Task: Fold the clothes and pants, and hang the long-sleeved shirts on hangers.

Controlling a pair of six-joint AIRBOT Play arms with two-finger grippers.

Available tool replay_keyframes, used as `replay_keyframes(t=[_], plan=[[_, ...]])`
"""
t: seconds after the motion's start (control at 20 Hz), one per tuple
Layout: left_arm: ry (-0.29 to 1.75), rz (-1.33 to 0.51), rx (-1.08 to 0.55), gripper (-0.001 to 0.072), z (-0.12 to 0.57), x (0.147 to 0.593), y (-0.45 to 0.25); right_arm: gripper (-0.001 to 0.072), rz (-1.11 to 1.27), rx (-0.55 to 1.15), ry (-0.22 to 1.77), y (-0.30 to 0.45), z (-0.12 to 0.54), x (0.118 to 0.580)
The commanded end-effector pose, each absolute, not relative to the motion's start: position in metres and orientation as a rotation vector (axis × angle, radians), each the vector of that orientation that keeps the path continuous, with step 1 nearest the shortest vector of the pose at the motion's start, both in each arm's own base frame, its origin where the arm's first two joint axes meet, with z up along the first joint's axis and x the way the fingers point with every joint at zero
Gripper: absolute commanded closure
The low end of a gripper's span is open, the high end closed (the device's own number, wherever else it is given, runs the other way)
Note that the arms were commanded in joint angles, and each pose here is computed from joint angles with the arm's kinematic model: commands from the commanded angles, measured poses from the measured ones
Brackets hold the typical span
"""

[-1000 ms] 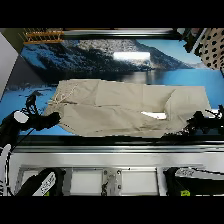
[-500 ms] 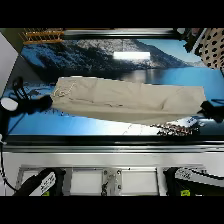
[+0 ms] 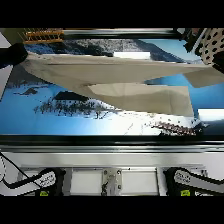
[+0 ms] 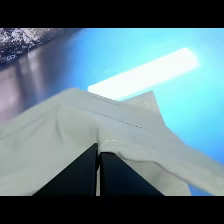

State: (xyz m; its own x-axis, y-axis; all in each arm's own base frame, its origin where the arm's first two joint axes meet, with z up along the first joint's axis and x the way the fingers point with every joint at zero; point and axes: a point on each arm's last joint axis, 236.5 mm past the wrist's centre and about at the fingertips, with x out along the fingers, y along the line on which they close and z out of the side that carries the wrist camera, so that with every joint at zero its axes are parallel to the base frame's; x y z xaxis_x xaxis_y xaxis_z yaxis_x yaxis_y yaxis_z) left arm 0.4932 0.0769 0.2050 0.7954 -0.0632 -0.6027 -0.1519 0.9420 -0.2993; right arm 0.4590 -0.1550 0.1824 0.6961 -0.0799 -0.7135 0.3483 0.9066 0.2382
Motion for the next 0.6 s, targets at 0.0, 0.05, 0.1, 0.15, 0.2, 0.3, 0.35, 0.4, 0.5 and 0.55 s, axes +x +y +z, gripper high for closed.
replay_keyframes(t=[0.0,0.05,0.1,0.15,0.2,0.3,0.35,0.4,0.5,0.55], plan=[[0.726,0.129,-0.309,0.0701,0.181,0.459,0.103,0.0708,-0.271,0.284,0.849,-0.151,0.178,0.426],[0.773,0.159,-0.305,0.0701,0.159,0.439,0.108,0.0708,-0.285,0.280,0.897,-0.149,0.161,0.409],[0.836,0.182,-0.294,0.0701,0.132,0.415,0.111,0.0708,-0.298,0.266,0.946,-0.148,0.142,0.392],[0.894,0.187,-0.284,0.0700,0.105,0.391,0.110,0.0708,-0.306,0.243,1.000,-0.145,0.122,0.371],[0.954,0.187,-0.282,0.0700,0.078,0.364,0.107,0.0708,-0.312,0.221,1.059,-0.142,0.100,0.348],[1.054,0.193,-0.296,0.0700,0.030,0.315,0.098,0.0708,-0.330,0.216,1.167,-0.133,0.056,0.303],[1.095,0.194,-0.302,0.0700,0.010,0.293,0.094,0.0708,-0.336,0.225,1.213,-0.127,0.036,0.281],[1.134,0.197,-0.312,0.0700,-0.008,0.272,0.090,0.0708,-0.342,0.238,1.247,-0.123,0.021,0.263],[1.190,0.202,-0.330,0.0700,-0.029,0.238,0.083,0.0707,-0.366,0.262,1.302,-0.119,0.001,0.231],[1.200,0.209,-0.338,0.0700,-0.034,0.226,0.082,0.0707,-0.379,0.266,1.324,-0.119,-0.004,0.219]])
